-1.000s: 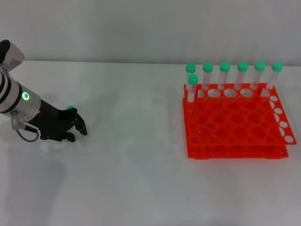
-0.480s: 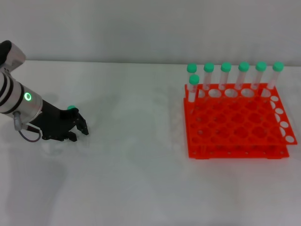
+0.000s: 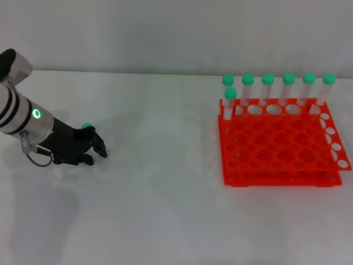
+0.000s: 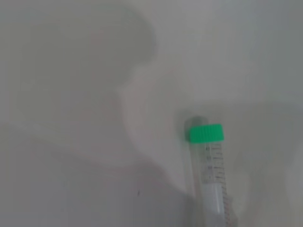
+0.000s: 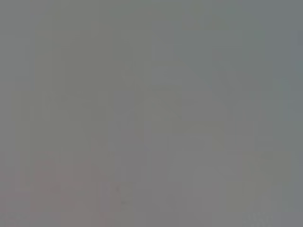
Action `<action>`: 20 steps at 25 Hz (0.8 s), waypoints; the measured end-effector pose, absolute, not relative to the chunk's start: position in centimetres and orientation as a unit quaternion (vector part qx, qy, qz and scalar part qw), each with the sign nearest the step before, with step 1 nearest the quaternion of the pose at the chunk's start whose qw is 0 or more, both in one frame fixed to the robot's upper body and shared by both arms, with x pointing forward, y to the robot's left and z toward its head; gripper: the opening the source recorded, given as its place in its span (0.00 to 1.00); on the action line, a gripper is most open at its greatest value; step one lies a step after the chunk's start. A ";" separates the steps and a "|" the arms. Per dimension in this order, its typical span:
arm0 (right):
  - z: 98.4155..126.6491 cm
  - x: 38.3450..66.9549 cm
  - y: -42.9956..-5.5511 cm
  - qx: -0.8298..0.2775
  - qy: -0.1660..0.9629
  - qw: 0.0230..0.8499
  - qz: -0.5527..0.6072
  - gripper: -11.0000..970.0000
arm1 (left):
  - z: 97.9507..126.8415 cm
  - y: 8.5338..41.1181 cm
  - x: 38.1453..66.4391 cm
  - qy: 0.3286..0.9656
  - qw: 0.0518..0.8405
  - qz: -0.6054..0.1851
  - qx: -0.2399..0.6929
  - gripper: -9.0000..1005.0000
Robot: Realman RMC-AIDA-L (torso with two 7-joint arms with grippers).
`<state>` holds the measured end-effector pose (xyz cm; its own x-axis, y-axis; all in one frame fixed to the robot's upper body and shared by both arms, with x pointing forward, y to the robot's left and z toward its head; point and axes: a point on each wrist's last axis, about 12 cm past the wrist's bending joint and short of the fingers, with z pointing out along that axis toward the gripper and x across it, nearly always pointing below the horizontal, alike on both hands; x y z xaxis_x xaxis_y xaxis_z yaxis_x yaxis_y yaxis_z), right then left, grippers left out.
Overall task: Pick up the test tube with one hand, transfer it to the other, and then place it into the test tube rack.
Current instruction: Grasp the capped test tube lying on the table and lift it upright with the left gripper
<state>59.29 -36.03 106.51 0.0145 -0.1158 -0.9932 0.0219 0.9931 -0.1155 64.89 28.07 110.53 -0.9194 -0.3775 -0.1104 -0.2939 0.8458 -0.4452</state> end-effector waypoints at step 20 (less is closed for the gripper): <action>106.5 59.3 -35.9 -0.034 0.700 0.712 -0.047 0.88 | 110.4 27.9 64.5 0.952 0.076 -0.225 -0.191 0.38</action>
<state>59.31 -35.92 106.49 0.0150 -0.1145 -0.9933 0.0204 0.9933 -0.1141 64.46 27.90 110.44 -0.9156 -0.3979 -0.0578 -0.3298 0.8255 -0.4580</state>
